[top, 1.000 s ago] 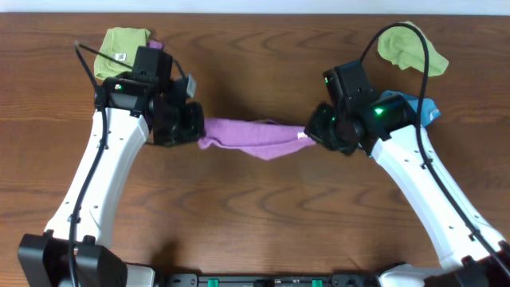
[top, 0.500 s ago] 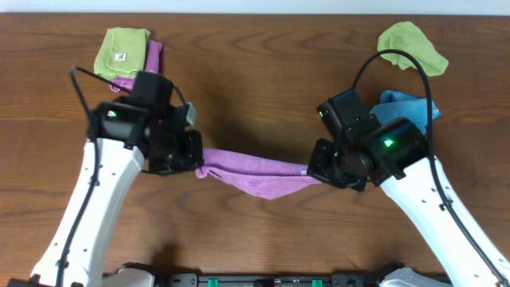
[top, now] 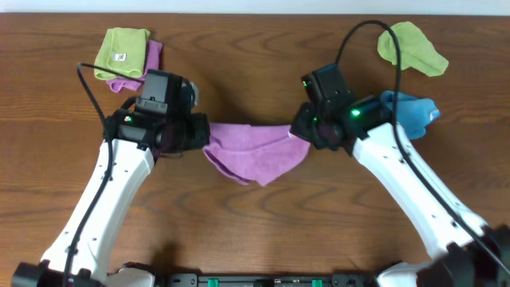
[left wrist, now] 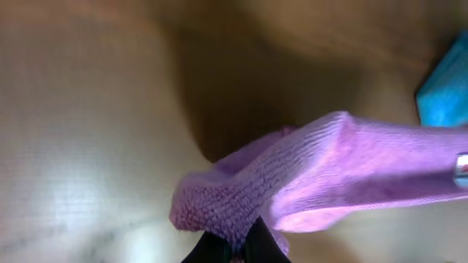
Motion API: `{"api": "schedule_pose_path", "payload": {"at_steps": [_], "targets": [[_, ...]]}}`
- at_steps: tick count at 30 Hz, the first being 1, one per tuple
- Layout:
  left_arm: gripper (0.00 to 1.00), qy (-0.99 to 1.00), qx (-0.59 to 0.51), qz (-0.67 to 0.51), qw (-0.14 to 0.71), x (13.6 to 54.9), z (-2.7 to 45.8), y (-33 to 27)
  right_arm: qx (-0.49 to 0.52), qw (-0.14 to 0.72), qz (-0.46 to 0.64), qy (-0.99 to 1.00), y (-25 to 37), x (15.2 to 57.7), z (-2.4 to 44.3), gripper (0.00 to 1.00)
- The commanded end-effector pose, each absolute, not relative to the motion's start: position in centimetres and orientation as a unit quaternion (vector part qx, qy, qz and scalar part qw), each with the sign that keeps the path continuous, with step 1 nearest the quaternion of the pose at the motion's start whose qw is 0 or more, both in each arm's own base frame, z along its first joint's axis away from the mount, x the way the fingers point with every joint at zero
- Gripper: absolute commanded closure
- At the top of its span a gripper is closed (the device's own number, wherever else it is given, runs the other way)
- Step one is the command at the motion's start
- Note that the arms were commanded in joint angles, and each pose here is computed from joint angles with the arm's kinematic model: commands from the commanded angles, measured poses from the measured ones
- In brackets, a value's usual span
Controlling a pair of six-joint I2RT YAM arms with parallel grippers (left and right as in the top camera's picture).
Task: Fold the cloth
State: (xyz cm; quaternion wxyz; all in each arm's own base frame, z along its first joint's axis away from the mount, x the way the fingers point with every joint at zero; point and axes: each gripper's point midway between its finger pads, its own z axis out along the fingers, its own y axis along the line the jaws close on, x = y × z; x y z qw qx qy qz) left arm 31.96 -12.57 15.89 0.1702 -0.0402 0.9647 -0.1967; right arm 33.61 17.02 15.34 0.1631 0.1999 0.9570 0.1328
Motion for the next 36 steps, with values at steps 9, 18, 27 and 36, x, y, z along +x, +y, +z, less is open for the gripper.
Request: {"api": "schedule_pose_path", "payload": {"at_steps": [9,18,27,36], "targets": [[0.94,0.949,-0.047,-0.177,0.257,40.8,12.0,-13.0,0.197,0.295,0.131,0.926,17.1,43.2,13.3,0.98],[0.94,0.921,-0.072,-0.192,0.332,45.0,16.6,-11.2,0.165,0.381,0.143,0.899,15.7,47.9,18.5,0.98],[0.94,0.873,-0.05,-0.251,0.415,48.5,24.6,-11.3,0.16,0.459,0.151,0.861,13.3,51.2,27.1,0.98],[0.94,0.955,0.025,-0.153,0.254,41.7,17.1,-9.4,0.122,0.304,0.059,0.943,12.6,44.6,19.6,0.99]]}}
